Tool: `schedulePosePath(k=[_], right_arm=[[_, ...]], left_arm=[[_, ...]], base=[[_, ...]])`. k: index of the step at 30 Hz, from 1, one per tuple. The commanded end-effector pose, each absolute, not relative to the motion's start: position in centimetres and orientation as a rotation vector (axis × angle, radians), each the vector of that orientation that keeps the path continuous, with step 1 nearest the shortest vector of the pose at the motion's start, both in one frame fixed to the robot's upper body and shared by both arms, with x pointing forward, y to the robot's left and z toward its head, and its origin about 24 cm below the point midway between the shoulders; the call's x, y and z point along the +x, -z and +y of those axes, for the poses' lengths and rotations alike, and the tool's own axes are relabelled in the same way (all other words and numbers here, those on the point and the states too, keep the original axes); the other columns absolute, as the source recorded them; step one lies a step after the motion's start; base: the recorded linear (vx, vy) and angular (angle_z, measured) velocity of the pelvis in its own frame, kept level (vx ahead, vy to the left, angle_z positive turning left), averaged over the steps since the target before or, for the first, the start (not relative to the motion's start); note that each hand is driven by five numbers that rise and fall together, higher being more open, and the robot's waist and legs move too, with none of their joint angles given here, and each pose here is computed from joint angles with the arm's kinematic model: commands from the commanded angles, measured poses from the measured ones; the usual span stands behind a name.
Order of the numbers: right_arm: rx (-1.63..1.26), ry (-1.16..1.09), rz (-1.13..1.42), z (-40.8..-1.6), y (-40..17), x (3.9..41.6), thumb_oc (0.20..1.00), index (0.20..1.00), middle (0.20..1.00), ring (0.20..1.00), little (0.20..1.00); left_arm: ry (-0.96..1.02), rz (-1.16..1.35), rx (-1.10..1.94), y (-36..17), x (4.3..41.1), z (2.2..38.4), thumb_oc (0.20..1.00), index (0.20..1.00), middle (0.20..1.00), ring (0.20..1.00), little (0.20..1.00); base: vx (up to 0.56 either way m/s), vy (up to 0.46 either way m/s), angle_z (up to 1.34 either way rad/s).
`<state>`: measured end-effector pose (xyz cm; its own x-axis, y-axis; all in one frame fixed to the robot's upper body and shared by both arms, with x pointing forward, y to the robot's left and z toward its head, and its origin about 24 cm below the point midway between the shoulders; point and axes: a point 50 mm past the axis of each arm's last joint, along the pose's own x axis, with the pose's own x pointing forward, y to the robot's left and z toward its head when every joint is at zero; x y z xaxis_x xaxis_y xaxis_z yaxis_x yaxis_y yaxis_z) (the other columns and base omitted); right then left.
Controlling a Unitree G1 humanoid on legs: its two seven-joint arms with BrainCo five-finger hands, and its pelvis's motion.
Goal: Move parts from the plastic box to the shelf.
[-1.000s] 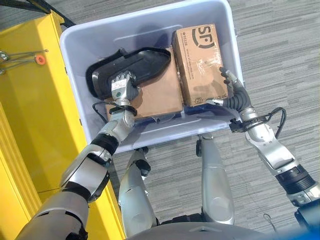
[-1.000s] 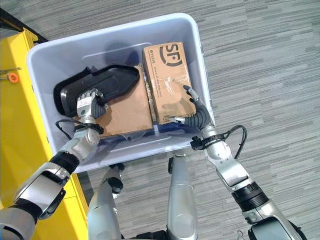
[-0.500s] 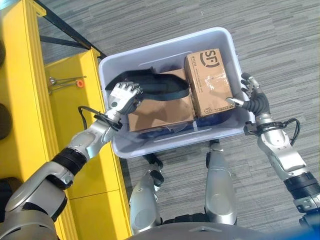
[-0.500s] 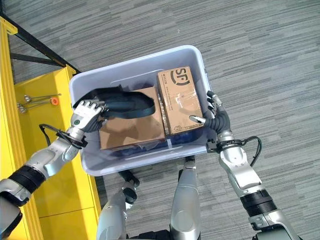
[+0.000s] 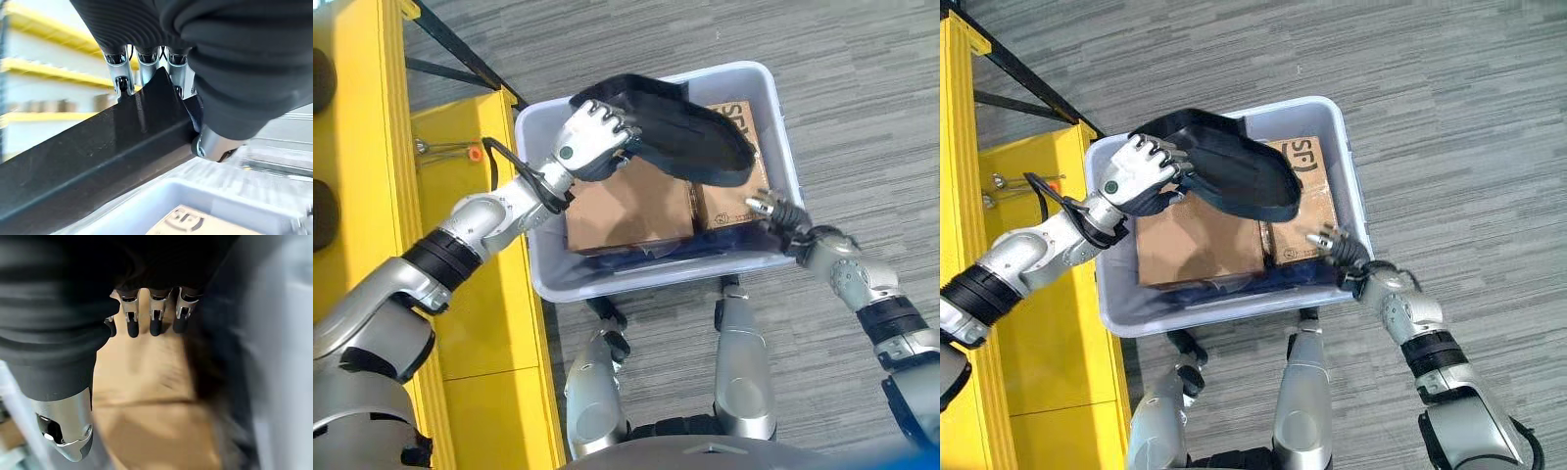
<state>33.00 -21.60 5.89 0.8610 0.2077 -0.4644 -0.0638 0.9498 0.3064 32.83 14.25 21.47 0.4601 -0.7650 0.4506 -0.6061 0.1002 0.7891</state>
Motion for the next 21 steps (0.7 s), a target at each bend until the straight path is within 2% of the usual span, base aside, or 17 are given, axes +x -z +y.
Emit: schedulePosePath(k=[1, 6, 10, 14, 21], right_arm=[[0.540, -0.280, 0.512, -20.2, -8.3, 34.0, 1.000, 1.000, 1.000, 1.000, 1.000], [0.681, -0.364, 0.558, -19.0, -9.4, 35.1, 1.000, 1.000, 1.000, 1.000, 1.000], [0.839, -0.356, 0.486, -18.4, -11.0, 36.0, 1.000, 1.000, 1.000, 1.000, 1.000], [0.934, -0.313, 0.433, -19.0, -11.5, 36.7, 1.000, 1.000, 1.000, 1.000, 1.000], [0.976, -0.217, 0.436, -20.8, -10.5, 36.4, 1.000, 1.000, 1.000, 1.000, 1.000]], left_arm=[[0.203, -1.393, 1.602, -23.6, 31.5, 13.7, 0.200, 0.200, 0.200, 0.200, 0.200], [0.273, -1.475, 1.615, -24.8, 30.9, 11.7, 0.200, 0.200, 0.200, 0.200, 0.200], [0.345, -1.526, 1.614, -25.1, 30.2, 10.4, 0.200, 0.200, 0.200, 0.200, 0.200], [0.393, -1.517, 1.622, -25.7, 29.8, 9.4, 0.200, 0.200, 0.200, 0.200, 0.200], [0.437, -1.451, 1.668, -25.4, 29.8, 9.8, 0.200, 0.200, 0.200, 0.200, 0.200]], base=[[0.00, -0.027, 0.14], [-0.01, -0.017, 0.06], [0.00, 0.008, 0.04], [0.01, 0.011, 0.06], [0.00, 0.003, 0.03]])
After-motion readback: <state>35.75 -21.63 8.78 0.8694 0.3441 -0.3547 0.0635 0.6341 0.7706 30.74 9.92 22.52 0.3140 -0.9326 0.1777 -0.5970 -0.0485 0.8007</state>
